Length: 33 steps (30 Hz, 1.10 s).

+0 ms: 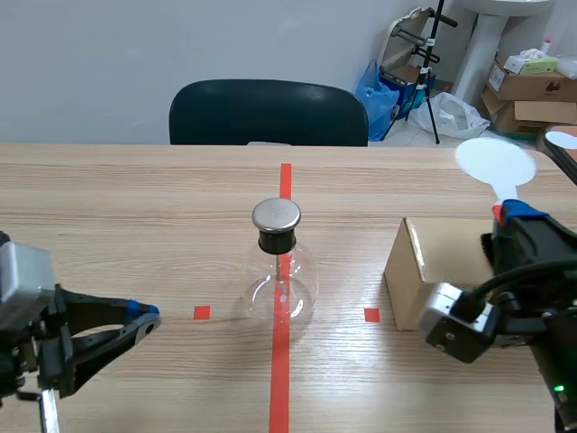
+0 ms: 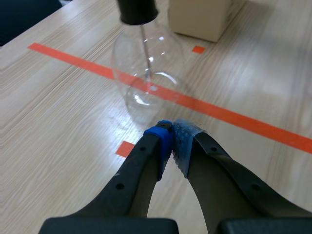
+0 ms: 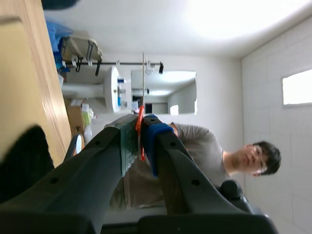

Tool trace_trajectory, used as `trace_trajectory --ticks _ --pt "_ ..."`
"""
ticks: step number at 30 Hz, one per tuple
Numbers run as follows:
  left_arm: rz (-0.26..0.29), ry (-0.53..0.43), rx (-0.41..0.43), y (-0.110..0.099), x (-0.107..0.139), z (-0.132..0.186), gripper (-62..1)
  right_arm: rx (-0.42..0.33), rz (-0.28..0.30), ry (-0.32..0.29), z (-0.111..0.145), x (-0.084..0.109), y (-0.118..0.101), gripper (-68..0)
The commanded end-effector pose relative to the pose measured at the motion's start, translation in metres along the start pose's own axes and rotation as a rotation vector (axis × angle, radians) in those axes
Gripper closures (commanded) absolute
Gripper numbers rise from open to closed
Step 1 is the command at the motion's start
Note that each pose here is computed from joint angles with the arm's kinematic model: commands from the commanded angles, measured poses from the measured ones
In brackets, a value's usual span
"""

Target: Do the electroscope experiment

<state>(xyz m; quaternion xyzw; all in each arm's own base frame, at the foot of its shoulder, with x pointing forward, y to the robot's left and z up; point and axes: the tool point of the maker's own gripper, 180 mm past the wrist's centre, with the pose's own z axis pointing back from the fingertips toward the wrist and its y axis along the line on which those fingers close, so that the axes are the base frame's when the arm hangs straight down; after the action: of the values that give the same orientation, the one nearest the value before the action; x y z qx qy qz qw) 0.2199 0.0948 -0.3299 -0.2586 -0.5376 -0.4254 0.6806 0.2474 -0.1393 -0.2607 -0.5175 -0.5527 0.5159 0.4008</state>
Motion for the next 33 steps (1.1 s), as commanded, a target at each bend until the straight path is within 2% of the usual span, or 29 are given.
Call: trace_trajectory --ticks 1,6,16,22,33 --pt "0.001 -0.038 -0.009 0.002 0.008 -0.007 -1.7 -0.066 0.008 0.0 -0.001 0.0 -0.013 -1.0" --pt "0.023 -0.054 -0.031 0.01 0.006 -0.023 -1.7 -0.068 -0.014 -0.025 -0.003 0.017 -0.013 -1.0" --pt "0.066 -0.081 -0.055 0.01 0.004 -0.047 -1.7 -0.096 -0.045 -0.039 -0.016 0.042 -0.019 -1.0" --pt "0.097 -0.091 -0.049 0.006 0.001 -0.056 -3.2 -0.058 -0.049 -0.067 -0.021 0.057 -0.013 -1.0" --pt "0.072 -0.075 0.011 0.014 0.002 -0.072 -3.2 -0.009 -0.061 -0.134 -0.023 0.083 -0.006 -1.0"
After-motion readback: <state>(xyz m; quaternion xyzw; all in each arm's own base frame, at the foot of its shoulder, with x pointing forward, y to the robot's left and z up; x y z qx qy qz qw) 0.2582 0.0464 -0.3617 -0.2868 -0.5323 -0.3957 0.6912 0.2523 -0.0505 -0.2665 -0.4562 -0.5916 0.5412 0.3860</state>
